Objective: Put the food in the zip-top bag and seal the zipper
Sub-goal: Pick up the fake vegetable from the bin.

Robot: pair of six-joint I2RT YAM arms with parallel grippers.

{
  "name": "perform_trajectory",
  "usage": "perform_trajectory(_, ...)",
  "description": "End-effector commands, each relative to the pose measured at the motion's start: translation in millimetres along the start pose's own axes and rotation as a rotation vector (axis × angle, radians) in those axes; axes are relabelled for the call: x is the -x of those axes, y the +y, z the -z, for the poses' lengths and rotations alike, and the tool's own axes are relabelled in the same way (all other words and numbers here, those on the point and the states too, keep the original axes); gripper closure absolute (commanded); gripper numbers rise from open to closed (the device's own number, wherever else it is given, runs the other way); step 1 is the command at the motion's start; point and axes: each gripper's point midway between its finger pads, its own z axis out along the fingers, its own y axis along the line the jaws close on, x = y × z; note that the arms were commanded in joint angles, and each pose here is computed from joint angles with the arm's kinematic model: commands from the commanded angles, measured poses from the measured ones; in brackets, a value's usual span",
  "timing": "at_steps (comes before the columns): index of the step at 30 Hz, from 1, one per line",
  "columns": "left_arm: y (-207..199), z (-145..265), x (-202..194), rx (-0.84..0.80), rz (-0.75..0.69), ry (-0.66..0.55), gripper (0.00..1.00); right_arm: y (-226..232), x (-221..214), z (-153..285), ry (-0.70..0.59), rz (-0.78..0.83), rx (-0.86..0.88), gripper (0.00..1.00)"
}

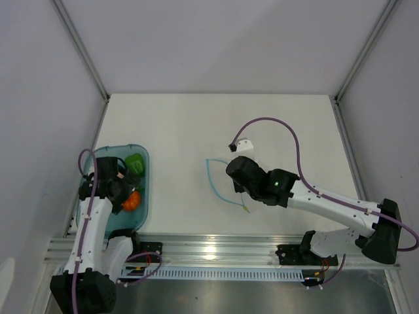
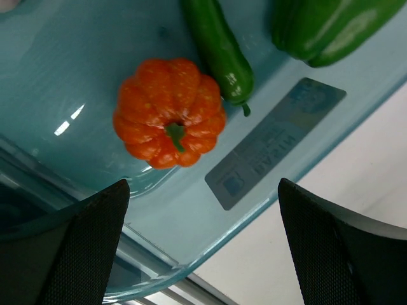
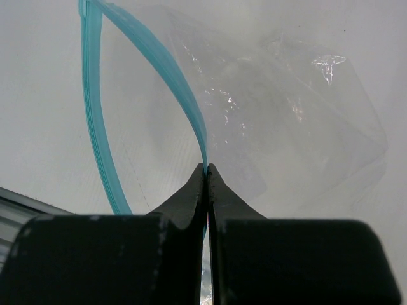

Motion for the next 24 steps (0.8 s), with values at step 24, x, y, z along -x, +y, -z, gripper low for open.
perform_trajectory(24,18,-68,-2,0.167,0.197,0.127,0.01,-7,7,-4,-0.038,-0.006,0.019,1.00)
